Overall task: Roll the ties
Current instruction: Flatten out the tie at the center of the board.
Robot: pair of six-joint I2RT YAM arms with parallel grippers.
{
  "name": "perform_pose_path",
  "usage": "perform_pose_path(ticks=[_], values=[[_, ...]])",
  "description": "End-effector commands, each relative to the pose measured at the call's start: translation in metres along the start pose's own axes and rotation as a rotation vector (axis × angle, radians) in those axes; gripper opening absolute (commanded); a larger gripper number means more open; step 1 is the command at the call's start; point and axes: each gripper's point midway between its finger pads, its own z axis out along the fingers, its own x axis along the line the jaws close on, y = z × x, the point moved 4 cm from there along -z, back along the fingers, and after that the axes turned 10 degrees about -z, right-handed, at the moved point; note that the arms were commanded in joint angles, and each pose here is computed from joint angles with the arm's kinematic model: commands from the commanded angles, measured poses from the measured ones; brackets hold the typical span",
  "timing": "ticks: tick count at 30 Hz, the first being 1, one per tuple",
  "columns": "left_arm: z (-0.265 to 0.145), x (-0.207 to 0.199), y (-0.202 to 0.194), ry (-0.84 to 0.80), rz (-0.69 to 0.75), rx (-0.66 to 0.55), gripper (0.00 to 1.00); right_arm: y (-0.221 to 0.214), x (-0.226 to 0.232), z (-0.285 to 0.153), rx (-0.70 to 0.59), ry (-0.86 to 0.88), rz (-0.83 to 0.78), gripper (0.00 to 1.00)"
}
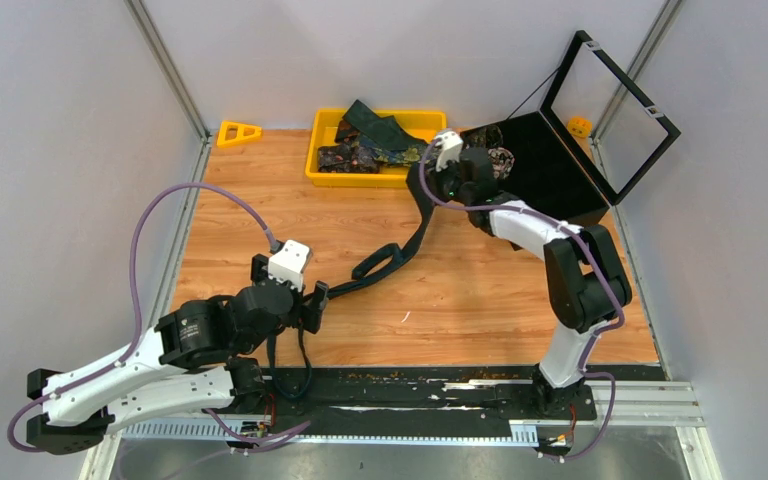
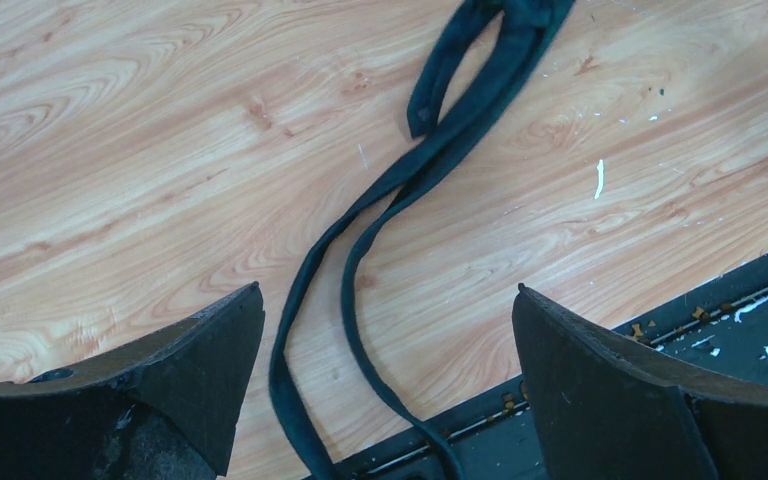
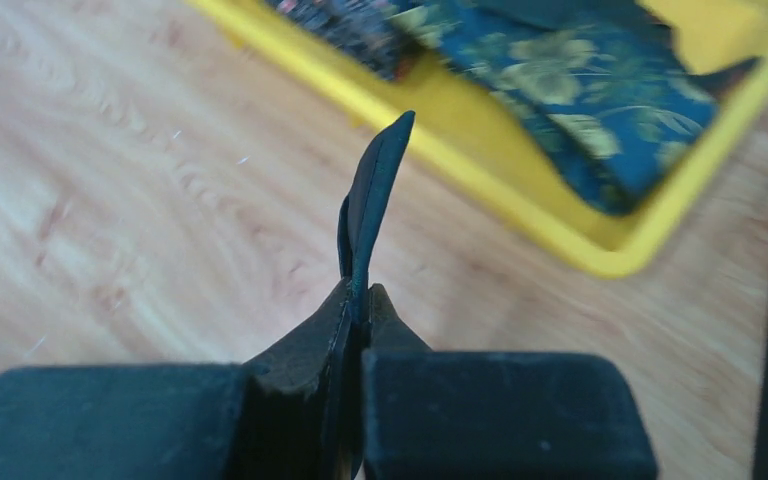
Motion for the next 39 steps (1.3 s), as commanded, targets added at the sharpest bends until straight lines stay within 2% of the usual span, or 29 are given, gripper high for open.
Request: perform_pose_path(ticks=[1,3,9,12,20,23,29,36,39], values=[[-0.001,0.0,0.005,-0.006,-0.016,-0.032,1.0,0.01,-0.025,0.01,-0.165,0.043,0.144,0.0],[-0.001,0.001,0.005,-0.005,-0.017,-0.034,1.0,-0.009,-0.035,0.018,-0.114,0.039,0.204,0.07],[-0.001,0.001,0.005,-0.011,-0.017,-0.035,1.0,-0.034,-0.051,0.013,-0.044,-0.027,0.272,0.46],[-0.002,0.001,0.005,-0.015,-0.022,-0.037,1.0,-0.03,-0.061,-0.002,-0.045,-0.098,0.277,0.53],[0.0,-0.001,0.004,-0.018,-0.013,-0.028,1.0,0.009,-0.075,-0.061,-0.036,-0.32,0.247,0.57],[0.0,-0.002,0.003,-0.018,-0.01,-0.026,1.0,0.012,-0.066,-0.073,-0.004,-0.339,0.234,0.57],[0.001,-0.003,0.002,-0.024,-0.008,-0.022,0.98,0.005,-0.03,-0.073,0.056,-0.195,0.175,0.57],[0.007,-0.005,-0.001,-0.012,0.007,-0.004,0.97,-0.01,0.003,-0.073,0.153,-0.086,0.234,0.54],[0.018,-0.009,-0.009,0.046,0.04,0.053,0.96,-0.012,0.02,-0.082,0.166,-0.055,0.243,0.54]])
